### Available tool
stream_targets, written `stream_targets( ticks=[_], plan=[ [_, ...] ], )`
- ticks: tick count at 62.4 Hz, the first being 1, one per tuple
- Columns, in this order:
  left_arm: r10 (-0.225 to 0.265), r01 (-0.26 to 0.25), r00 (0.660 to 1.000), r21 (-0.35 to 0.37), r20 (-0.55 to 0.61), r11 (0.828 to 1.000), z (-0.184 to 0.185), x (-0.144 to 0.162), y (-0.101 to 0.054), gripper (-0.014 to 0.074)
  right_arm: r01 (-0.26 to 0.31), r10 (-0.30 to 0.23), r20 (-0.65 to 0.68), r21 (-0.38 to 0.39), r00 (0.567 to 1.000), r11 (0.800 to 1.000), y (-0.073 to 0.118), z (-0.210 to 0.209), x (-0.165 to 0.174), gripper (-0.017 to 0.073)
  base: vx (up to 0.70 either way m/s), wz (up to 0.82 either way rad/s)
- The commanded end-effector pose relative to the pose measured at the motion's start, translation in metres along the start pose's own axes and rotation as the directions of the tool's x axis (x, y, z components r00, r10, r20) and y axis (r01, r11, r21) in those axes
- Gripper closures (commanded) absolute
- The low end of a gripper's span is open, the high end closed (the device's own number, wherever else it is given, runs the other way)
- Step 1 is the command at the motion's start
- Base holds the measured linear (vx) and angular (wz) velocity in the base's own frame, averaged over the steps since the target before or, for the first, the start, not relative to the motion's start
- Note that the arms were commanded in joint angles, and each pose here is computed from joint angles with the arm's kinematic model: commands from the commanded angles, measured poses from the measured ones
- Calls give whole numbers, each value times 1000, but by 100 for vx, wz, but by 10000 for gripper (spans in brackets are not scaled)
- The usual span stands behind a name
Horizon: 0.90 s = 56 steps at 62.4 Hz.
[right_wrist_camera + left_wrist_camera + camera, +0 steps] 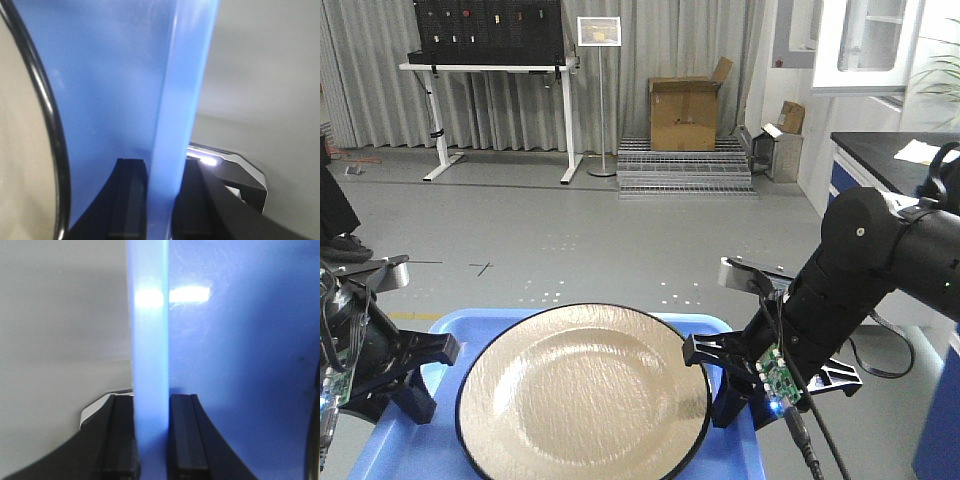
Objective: Place disk in tray to left cabinet
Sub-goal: 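Hold the tray with both grippers while the base turns away, then hold the tray with both grippers while driving to the open cabinet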
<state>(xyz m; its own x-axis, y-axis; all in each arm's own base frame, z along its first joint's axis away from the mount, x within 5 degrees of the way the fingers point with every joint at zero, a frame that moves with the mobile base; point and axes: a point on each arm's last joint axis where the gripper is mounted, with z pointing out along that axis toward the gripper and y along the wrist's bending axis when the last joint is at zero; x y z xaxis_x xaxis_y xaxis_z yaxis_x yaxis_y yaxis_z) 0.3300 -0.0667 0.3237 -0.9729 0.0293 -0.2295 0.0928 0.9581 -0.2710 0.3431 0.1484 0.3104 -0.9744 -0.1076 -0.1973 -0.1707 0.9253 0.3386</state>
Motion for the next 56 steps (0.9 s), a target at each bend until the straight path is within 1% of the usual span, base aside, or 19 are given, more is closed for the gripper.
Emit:
stream_targets(
  ticks=[1,31,56],
  plan=[
    [9,-15,996,63,94,998,-27,1,-14,594,43,-36,101,-69,994,997,15,-32,2,560,68,3],
    [9,-15,996,63,94,998,-27,1,-14,594,43,-36,101,-68,994,997,15,-32,2,560,69,4],
    [7,-13,995,60,96,998,-27,1,-13,594,43,-36,100,-71,994,997,15,-32,2,560,70,-5]
  ],
)
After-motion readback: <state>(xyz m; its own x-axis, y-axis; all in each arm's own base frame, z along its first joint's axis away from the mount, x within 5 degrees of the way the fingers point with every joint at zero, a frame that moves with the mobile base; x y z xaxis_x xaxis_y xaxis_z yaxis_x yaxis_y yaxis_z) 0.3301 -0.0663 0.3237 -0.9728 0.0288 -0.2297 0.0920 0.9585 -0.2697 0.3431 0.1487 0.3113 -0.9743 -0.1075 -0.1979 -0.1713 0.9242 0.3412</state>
